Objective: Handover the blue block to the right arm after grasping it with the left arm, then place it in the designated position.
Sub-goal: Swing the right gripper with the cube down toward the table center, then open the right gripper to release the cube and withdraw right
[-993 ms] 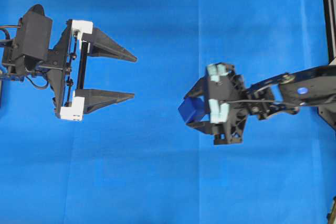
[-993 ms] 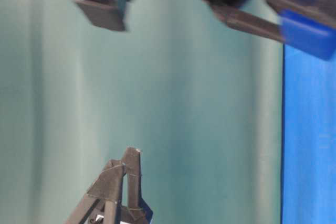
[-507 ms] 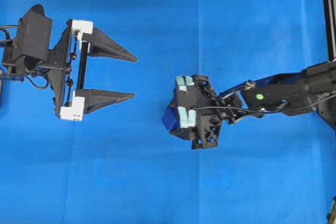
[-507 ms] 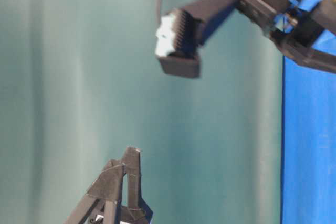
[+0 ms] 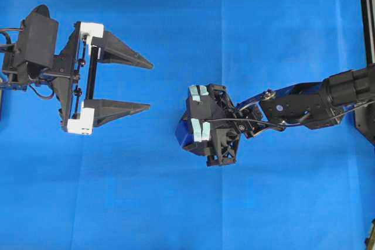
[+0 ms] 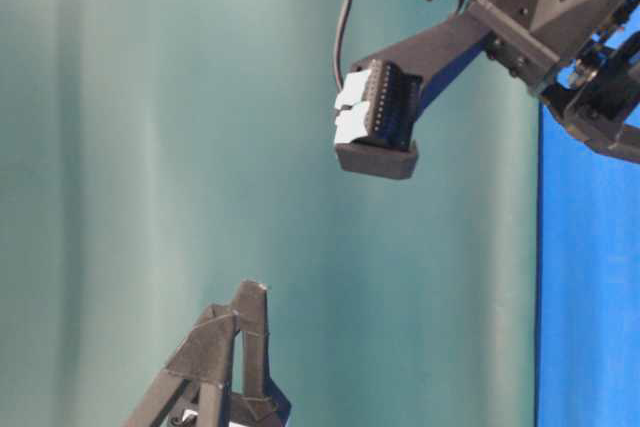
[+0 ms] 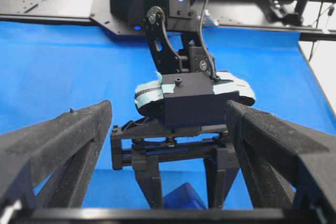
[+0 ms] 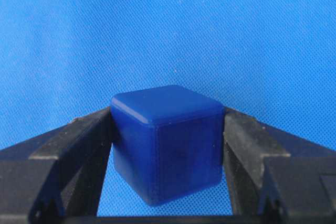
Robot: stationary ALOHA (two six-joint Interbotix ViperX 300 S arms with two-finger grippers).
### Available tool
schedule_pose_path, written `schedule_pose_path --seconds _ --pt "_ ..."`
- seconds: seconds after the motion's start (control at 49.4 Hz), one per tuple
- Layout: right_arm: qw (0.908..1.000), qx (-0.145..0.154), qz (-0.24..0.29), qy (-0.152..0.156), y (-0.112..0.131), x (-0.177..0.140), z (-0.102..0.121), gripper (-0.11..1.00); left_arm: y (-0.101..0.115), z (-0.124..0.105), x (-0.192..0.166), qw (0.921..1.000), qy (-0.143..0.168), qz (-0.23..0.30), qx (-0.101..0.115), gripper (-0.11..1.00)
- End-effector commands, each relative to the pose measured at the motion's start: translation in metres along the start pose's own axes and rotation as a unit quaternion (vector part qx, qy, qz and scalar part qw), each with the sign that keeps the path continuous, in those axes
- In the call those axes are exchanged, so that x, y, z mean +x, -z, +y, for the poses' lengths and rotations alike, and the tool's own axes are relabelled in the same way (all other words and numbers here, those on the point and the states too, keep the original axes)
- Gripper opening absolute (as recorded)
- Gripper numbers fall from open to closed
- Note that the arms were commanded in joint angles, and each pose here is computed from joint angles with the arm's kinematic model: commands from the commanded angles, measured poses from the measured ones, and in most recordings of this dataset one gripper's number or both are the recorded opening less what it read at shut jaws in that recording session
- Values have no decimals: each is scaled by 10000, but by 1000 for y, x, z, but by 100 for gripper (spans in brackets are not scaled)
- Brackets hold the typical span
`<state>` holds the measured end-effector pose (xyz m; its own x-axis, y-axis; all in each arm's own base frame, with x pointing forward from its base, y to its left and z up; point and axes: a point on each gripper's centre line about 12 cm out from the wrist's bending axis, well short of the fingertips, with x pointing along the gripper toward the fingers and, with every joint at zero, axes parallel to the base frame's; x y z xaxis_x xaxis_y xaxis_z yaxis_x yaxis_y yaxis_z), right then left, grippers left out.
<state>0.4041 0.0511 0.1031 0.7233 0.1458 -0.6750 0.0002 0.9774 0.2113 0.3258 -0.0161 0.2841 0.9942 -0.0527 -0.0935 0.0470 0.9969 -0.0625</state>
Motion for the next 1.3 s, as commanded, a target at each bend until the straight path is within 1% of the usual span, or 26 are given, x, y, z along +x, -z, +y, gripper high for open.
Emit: schedule_pose_path --seconds 0.0,0.365,0.385,0.405,0.507,0.547,0.567,0.689,0.831,1.013,1.277 --pt "9999 6 -120 -39 -8 -3 2 52 -16 0 0 9997 2 -230 15 93" --pt "9999 51 -142 -20 -11 -2 2 53 -16 -1 0 9997 10 -238 8 93" --pt "9999 63 -139 -9 -11 -2 2 56 -16 -1 -1 9997 10 -238 8 93" --pt "9999 70 -144 -1 -12 -3 2 60 -16 -1 0 9997 10 -238 8 93" --pt "9999 70 -98 66 -12 -4 0 88 -16 -1 -1 9997 11 -245 8 93" --pt "9999 69 -91 84 -12 -4 0 94 -16 -1 0 9997 10 -238 8 93" --pt "9999 69 -88 94 -13 -5 0 95 -16 -1 0 9997 8 -238 1 93" --pt "9998 59 -141 109 -18 -10 1 87 -16 -1 -1 9997 18 -245 8 93" --pt "9996 20 -279 106 -28 -21 5 89 -16 -1 -1 9997 8 -245 1 93" --pt "9988 -60 -469 140 -43 -42 12 89 -16 -1 -1 9997 10 -245 16 93" --pt "9965 -89 -706 437 -69 -91 20 89 -17 -1 -1 9997 11 -253 16 93"
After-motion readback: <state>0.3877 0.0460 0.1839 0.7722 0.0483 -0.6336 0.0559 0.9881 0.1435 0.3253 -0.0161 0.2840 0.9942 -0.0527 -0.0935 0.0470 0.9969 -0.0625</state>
